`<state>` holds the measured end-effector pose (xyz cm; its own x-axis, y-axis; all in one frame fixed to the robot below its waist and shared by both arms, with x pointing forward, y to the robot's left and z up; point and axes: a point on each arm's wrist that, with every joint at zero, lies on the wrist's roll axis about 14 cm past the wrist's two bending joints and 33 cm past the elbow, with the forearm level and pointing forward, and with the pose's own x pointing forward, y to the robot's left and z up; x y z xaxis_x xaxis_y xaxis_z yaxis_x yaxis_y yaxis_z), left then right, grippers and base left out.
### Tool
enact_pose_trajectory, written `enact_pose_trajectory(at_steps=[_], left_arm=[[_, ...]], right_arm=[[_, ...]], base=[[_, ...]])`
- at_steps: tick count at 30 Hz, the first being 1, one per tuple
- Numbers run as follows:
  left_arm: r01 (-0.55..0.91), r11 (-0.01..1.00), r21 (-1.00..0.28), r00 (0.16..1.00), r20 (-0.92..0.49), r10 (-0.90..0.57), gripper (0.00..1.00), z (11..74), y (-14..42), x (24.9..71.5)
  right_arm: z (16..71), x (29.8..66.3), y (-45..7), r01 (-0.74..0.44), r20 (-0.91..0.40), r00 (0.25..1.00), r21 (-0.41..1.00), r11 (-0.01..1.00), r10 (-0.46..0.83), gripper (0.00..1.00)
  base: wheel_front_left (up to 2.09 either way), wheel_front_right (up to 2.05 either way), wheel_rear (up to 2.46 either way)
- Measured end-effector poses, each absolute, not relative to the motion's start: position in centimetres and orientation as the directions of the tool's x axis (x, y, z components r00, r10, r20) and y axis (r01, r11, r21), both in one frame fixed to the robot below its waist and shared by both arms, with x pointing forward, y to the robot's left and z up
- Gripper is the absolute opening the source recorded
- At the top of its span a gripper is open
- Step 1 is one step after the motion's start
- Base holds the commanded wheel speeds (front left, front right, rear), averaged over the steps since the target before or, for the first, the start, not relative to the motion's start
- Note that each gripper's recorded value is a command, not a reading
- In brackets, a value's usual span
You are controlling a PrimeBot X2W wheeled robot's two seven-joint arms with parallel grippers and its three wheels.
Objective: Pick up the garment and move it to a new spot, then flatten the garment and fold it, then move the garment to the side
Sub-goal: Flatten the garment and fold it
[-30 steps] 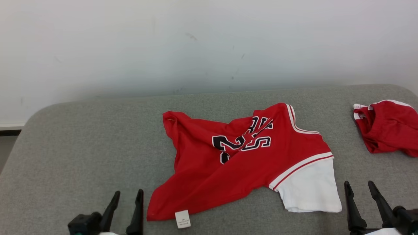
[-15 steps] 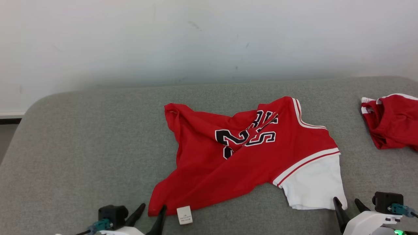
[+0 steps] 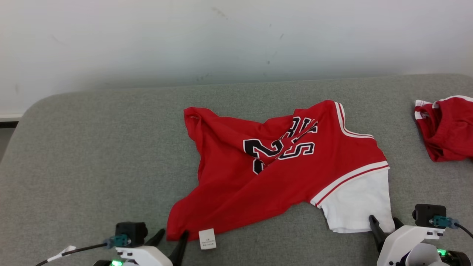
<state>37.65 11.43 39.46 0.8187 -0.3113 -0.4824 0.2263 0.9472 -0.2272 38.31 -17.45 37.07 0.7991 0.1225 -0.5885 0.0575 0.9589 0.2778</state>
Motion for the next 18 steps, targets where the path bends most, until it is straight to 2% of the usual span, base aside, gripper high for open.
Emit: enact_pose_trajectory(at_steps=[2, 3, 4, 5, 6, 7, 18], left_arm=[[0.228, 0.945, -0.233, 0.818, -0.482, -0.316, 1.00, 39.5, 11.3, 37.7], [0.229, 0.945, -0.235, 0.817, -0.482, -0.317, 1.00, 39.4, 11.3, 37.6], [0.227, 0.943, -0.243, 0.815, -0.482, -0.321, 0.46, 39.4, 11.2, 37.6], [0.230, 0.941, -0.247, 0.815, -0.480, -0.325, 0.05, 39.5, 11.0, 37.6], [0.234, 0.939, -0.252, 0.815, -0.475, -0.331, 0.00, 39.6, 10.9, 37.6], [0.237, 0.938, -0.254, 0.816, -0.473, -0.334, 0.00, 39.7, 10.7, 37.6], [0.240, 0.935, -0.263, 0.860, -0.390, -0.330, 0.00, 42.1, 10.9, 37.1]], right_arm=[[37.0, 38.3, -17.2, 0.054, -0.593, 0.794, 0.284, 0.957, 0.131, 1.00], [36.9, 38.3, -17.1, 0.054, -0.595, 0.793, 0.288, 0.956, 0.134, 0.96], [36.8, 38.2, -17.1, 0.054, -0.597, 0.791, 0.290, 0.955, 0.136, 0.62], [36.8, 38.2, -17.0, 0.054, -0.597, 0.790, 0.293, 0.955, 0.139, 0.46], [36.9, 38.3, -16.9, 0.052, -0.596, 0.790, 0.297, 0.953, 0.142, 0.17], [36.9, 38.3, -16.7, 0.050, -0.593, 0.791, 0.302, 0.952, 0.147, 0.00], [39.6, 38.5, -16.4, 0.044, -0.462, 0.877, 0.352, 0.935, 0.133, 0.00]], base=[[0.00, 0.00, 0.00], [0.00, 0.00, 0.00], [0.00, 0.00, 0.00], [0.00, 0.00, 0.00], [0.00, 0.00, 0.00], [0.00, 0.00, 0.00], [0.00, 0.00, 0.00]])
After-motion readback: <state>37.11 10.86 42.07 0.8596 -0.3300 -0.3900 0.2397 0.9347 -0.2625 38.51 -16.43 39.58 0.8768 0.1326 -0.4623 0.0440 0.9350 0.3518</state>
